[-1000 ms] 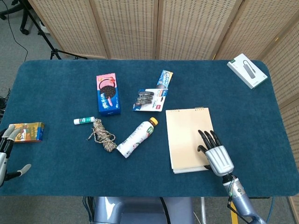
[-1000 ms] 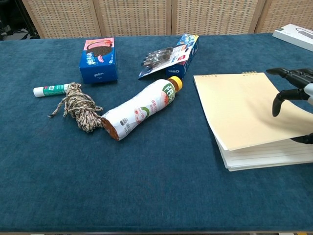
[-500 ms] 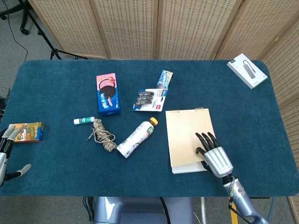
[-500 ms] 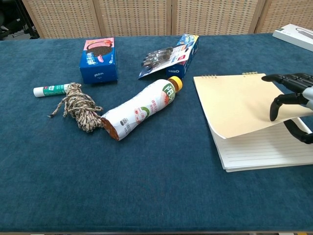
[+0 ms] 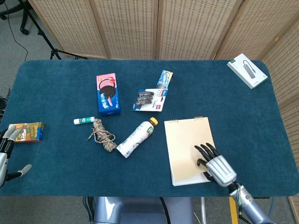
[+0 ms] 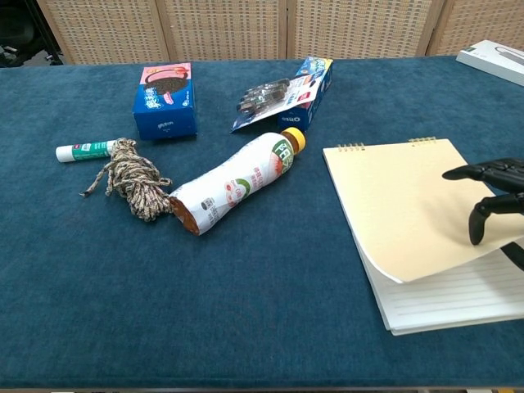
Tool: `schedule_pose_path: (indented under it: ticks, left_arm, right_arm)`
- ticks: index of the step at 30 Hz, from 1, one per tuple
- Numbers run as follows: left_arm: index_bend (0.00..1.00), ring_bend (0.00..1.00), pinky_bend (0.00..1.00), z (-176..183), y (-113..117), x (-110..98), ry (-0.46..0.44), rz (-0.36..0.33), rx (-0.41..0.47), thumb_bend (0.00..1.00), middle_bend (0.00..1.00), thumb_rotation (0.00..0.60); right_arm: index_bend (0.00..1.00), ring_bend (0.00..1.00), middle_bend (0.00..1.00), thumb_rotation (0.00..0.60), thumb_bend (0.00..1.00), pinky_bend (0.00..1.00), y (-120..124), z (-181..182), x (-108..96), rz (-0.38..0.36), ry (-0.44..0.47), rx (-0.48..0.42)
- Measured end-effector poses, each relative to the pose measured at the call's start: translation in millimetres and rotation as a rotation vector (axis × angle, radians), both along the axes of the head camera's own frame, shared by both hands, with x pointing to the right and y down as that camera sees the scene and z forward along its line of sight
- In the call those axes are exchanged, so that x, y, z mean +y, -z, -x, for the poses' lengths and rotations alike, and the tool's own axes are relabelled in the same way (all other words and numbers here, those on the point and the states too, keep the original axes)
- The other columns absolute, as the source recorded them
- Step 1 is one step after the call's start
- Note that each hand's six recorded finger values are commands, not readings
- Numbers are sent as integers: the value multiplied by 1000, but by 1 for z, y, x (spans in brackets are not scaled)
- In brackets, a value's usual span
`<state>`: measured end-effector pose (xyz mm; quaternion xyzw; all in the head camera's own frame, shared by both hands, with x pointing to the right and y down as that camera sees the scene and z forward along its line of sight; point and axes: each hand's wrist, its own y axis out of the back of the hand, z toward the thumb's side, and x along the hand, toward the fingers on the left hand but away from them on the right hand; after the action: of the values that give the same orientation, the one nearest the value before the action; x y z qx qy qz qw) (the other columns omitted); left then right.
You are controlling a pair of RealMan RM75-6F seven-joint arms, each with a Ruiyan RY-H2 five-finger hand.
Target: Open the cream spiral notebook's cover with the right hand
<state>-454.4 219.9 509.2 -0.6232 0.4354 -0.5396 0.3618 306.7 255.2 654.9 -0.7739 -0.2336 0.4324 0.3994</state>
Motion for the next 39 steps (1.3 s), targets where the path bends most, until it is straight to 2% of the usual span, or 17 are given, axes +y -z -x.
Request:
schedule_pose_path:
  ticks: [12, 19, 24, 36, 39]
  left_arm:
    - [0, 0, 0, -2, -2, 1, -3, 6, -7, 0, 0, 600]
    - [0, 0, 0, -3, -4, 1, -4, 10, -11, 0, 0, 600]
    - [0, 0, 0, -2, -4, 0, -2, 11, -12, 0, 0, 600]
    - [0, 0, 0, -1, -3, 0, 3, 12, -9, 0, 0, 600]
    - [0, 0, 0, -1, -4, 0, 3, 15, -8, 0, 0, 600]
  right_arm:
    - [687, 0, 82, 600, 802, 0, 22, 5, 12, 19, 162, -24]
    - [687, 0, 89, 600, 803, 0, 28, 12, 24, 96, 252, -81]
    - [687, 0, 89, 600, 801, 0, 32, 18, 33, 116, 338, -101]
    - [697, 0, 101, 600, 802, 0, 46, 27, 46, 128, 433, -150]
    - [697, 0, 101, 600, 802, 0, 49, 29, 43, 124, 425, -164]
